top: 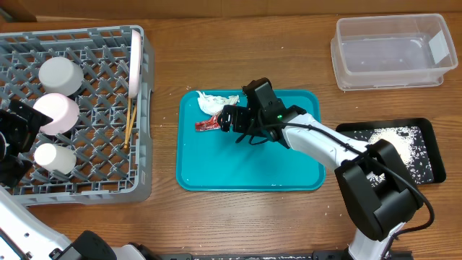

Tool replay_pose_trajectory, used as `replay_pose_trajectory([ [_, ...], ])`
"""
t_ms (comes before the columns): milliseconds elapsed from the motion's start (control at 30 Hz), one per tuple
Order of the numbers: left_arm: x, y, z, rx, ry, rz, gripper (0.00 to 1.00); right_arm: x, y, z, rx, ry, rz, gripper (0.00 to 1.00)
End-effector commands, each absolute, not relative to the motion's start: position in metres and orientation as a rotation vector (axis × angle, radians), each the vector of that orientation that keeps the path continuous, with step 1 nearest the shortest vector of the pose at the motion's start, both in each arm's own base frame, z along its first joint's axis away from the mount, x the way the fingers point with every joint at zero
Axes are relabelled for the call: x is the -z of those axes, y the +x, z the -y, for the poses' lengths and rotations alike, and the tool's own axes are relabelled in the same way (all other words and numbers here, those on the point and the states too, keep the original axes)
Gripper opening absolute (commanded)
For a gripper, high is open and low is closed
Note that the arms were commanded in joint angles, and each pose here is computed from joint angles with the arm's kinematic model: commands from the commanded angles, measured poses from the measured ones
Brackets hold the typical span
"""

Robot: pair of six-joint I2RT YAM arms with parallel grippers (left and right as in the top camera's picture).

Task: Sort waste into correct bins and load items into the dishwasher
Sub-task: 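Move the right gripper to the red wrapper and grasp it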

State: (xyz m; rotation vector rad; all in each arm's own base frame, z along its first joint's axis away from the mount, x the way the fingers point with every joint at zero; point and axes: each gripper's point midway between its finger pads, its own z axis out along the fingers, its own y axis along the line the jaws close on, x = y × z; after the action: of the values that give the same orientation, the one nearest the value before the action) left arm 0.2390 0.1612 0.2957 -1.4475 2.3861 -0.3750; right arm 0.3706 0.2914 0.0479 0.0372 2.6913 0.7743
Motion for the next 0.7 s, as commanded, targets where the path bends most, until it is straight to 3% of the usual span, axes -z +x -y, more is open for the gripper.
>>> replay_pose_trajectory([
  [0,-0.297,0.237,-0.161,0.373,-1.467,-2.372,1.0,-0.035,0.385,-0.282,-0.671,0.003,-2.653,1.0],
  [233,-0.297,0.237,-0.161,0.373,-1.467,-2.372,1.0,-0.019,0.393,-0.292,-0.707,-0.021,-2.631,1.0],
  [267,-0.297,0.237,-0.161,0.373,-1.467,-2.372,1.0,-0.018,0.393,-0.294,-0.722,-0.026,-2.63,0.95],
  [333,-0.297,0.237,-0.161,0.373,-1.467,-2.372,1.0,-0.02,0.392,-0.298,-0.757,-0.039,-2.625,0.82],
  [533,-0.297,0.237,-0.161,0.373,-1.467,-2.371,1.0,-0.028,0.391,-0.301,-0.823,-0.031,-2.641,0.05],
  [667,-0.297,0.237,-0.161,0.373,-1.467,-2.372,1.0,-0.052,0.403,-0.283,-0.841,0.08,-2.638,0.04],
])
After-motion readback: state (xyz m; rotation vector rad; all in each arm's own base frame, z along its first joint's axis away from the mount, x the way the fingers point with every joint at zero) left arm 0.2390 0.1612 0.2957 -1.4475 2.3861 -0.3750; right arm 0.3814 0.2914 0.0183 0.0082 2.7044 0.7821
